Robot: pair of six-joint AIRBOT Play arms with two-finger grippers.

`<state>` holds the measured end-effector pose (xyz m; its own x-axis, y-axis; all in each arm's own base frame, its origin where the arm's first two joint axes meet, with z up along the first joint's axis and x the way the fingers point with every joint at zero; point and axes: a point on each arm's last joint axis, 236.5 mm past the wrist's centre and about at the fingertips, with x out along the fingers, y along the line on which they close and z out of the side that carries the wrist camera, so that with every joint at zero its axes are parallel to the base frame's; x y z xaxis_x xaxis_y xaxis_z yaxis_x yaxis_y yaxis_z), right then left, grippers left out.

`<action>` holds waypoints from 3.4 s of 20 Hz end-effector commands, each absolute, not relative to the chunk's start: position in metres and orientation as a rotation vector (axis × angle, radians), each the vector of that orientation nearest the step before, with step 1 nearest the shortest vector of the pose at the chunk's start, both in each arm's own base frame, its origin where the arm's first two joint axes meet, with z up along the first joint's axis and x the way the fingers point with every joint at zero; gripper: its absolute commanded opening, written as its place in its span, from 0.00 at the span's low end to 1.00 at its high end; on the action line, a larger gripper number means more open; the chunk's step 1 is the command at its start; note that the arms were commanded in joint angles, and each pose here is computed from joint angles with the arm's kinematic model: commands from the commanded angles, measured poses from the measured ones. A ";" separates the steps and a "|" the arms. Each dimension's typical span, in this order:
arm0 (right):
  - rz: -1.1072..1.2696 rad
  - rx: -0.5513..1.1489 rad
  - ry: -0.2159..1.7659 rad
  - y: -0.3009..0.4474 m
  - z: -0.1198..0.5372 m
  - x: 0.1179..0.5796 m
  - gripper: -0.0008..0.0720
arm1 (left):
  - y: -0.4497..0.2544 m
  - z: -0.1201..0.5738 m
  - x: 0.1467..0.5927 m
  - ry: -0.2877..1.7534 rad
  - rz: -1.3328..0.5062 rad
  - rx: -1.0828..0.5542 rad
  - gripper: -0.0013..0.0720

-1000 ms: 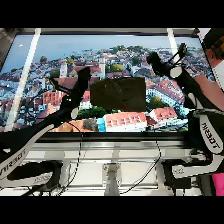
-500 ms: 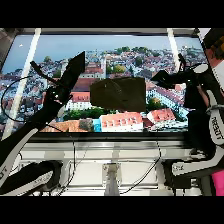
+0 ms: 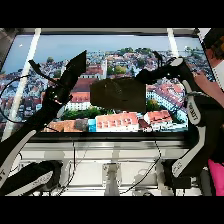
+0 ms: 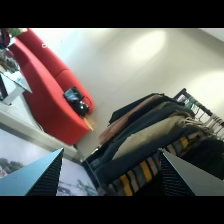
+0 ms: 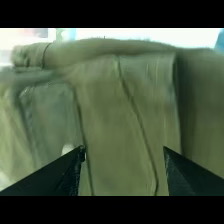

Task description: Fold the clothes and pants, and hang the long-sleeved shirts on hangers.

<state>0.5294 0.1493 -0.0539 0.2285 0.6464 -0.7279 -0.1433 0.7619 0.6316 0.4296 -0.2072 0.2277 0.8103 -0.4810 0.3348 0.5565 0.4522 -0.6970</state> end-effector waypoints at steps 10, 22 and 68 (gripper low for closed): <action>0.512 0.472 1.192 0.156 -0.079 0.562 0.76 | -0.208 0.228 0.429 -0.094 -0.645 -0.894 0.92; 0.445 0.452 1.252 0.140 -0.076 0.552 0.02 | -0.208 0.228 0.429 -0.095 -0.644 -0.894 0.92; 0.494 0.519 1.773 0.116 -0.123 0.456 0.02 | -0.208 0.228 0.429 -0.095 -0.644 -0.894 0.91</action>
<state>0.4633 0.1152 -0.1236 -0.2046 0.5949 -0.7773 0.1083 0.8030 0.5861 0.4294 -0.2076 0.2276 0.8098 -0.4825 0.3338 0.5568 0.4527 -0.6964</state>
